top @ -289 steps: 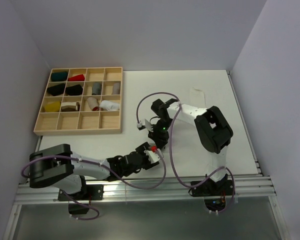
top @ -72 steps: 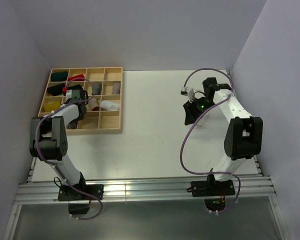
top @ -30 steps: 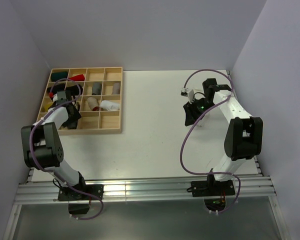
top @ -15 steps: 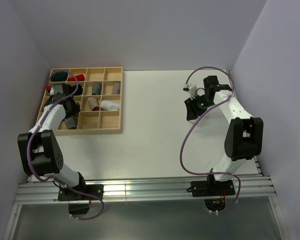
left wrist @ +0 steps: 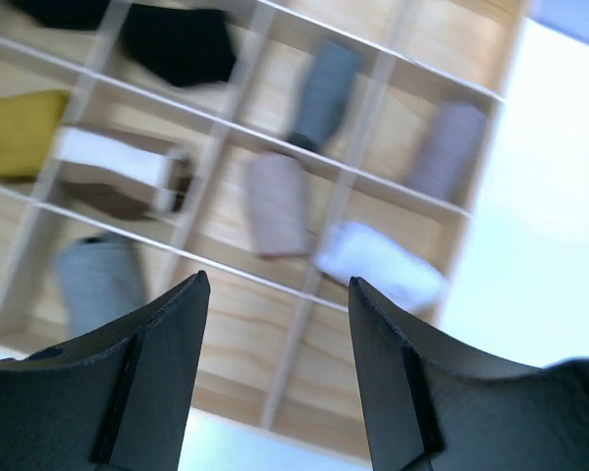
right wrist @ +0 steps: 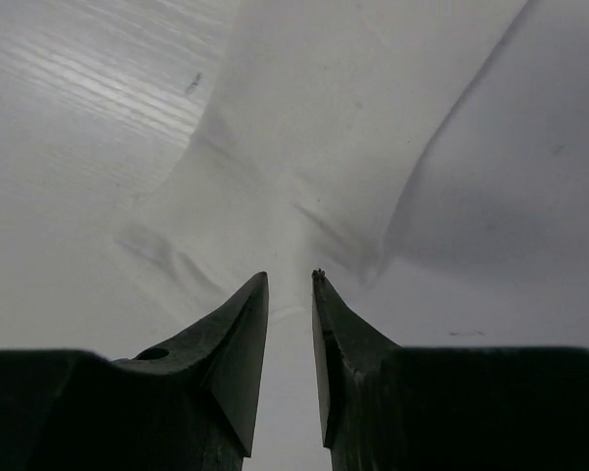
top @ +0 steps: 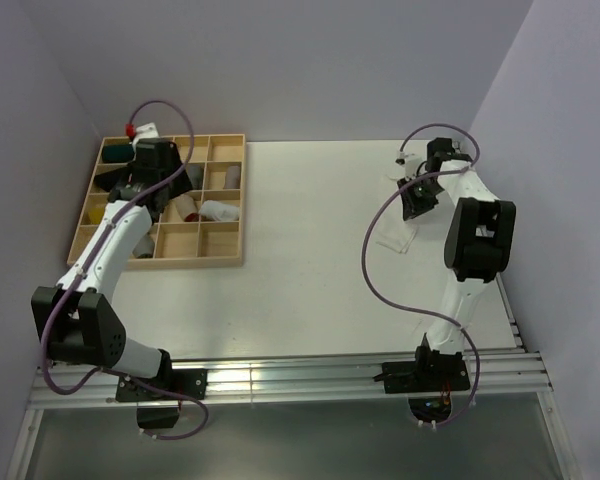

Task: Roll the socks
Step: Place the sock in the storage box, then move the sock to the center of the board, then roll the sock at the center of the board.

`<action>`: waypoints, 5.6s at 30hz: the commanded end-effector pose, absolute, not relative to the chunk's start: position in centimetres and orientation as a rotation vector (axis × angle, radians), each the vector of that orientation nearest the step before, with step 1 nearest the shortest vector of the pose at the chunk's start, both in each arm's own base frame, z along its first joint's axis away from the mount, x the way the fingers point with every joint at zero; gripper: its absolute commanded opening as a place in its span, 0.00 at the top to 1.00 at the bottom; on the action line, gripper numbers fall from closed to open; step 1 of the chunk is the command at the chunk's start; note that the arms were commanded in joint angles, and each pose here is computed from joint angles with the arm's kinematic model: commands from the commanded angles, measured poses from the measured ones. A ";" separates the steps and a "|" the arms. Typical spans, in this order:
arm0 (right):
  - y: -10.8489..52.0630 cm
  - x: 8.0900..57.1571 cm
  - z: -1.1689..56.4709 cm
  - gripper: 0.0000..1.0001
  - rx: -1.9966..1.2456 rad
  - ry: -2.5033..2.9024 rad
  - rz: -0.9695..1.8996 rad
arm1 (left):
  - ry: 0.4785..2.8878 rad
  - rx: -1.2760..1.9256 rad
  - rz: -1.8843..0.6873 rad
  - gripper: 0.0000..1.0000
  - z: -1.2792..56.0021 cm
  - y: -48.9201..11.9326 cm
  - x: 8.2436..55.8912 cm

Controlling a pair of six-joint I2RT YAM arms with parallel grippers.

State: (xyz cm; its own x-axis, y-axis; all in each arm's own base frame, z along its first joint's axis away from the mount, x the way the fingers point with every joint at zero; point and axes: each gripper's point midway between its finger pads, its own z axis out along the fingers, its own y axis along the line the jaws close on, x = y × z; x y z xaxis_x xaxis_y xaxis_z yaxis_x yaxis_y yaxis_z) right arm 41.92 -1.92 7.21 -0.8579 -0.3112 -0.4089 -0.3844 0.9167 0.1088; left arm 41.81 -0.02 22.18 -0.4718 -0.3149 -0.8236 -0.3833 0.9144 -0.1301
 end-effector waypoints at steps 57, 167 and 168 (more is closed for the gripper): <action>17.2 28.7 5.6 0.52 -1.367 2.474 0.073 | 1.782 -0.132 -0.526 0.38 32.6 -16.0 34.8; 14.6 21.9 3.3 0.81 -1.090 2.975 1.502 | 1.704 1.274 -1.335 0.53 4.8 -44.2 22.9; 14.6 21.9 3.3 0.82 -1.089 2.973 1.502 | 1.717 1.266 -1.326 0.53 4.4 -44.2 23.0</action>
